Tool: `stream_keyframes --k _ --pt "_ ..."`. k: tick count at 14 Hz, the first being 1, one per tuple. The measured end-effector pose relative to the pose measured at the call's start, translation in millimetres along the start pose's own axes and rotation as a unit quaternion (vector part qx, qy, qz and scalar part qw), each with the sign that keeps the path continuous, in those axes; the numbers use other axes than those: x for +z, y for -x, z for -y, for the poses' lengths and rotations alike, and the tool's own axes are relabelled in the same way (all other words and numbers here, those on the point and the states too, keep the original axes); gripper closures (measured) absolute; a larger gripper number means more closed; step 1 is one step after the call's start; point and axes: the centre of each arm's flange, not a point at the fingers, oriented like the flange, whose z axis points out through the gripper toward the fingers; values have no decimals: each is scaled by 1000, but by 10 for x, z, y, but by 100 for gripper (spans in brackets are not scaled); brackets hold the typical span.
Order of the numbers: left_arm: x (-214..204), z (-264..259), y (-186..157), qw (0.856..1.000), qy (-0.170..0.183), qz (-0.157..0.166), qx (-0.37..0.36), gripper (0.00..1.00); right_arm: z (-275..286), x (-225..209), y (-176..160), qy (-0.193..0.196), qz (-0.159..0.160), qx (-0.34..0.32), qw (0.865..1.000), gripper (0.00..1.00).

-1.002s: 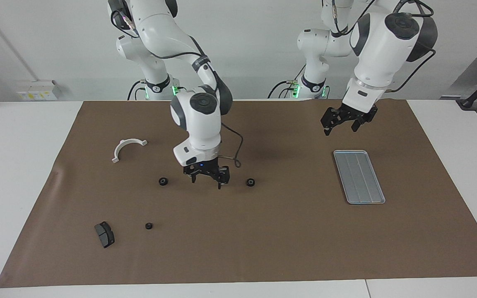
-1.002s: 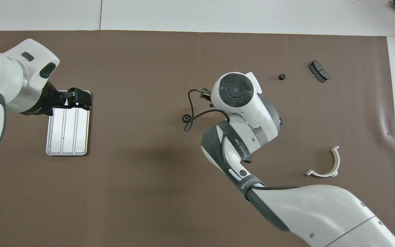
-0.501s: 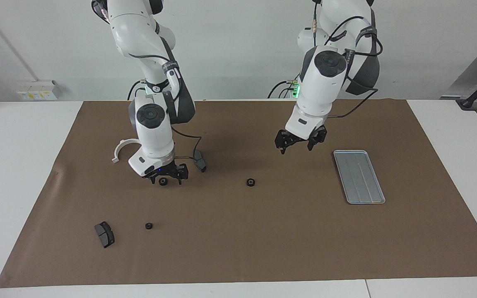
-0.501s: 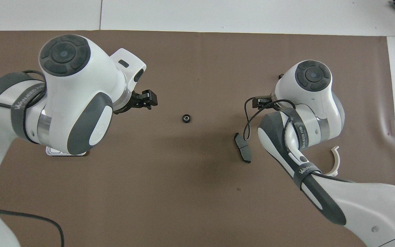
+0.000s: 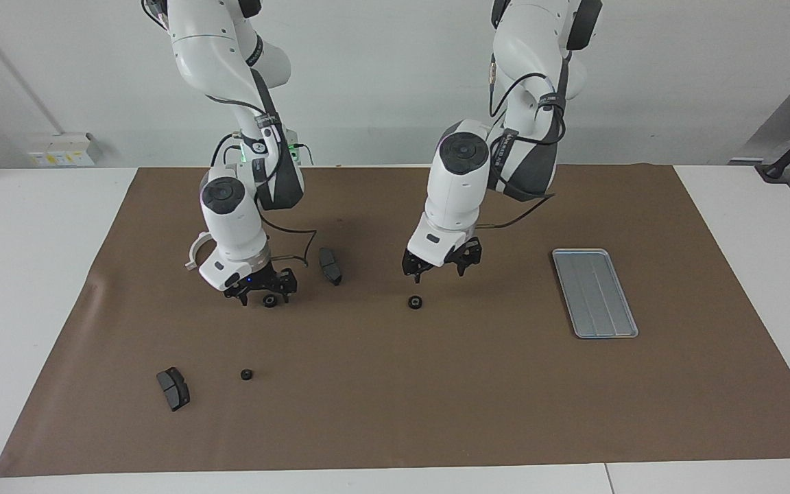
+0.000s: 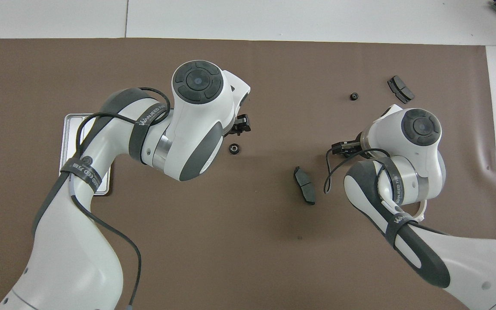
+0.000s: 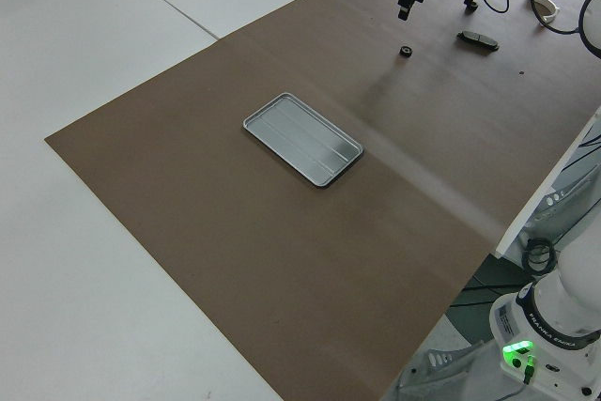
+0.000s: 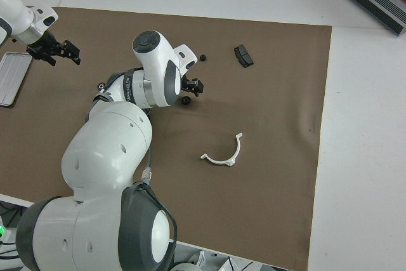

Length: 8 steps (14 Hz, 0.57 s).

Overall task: Pick bearing gear from pile to tray
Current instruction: 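Grasp the bearing with the left gripper while the right gripper reaches another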

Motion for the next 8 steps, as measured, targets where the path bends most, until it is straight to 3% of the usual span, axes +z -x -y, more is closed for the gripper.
stream_keyframes --k 6,8 --pt "356 -221 -19 999 22 -30 11 0 49 51 109 -8 -5 -3 1000 11" --pt "520 -210 -3 999 24 -37 13 0 53 99 145 -8 -10 -4 1000 26"
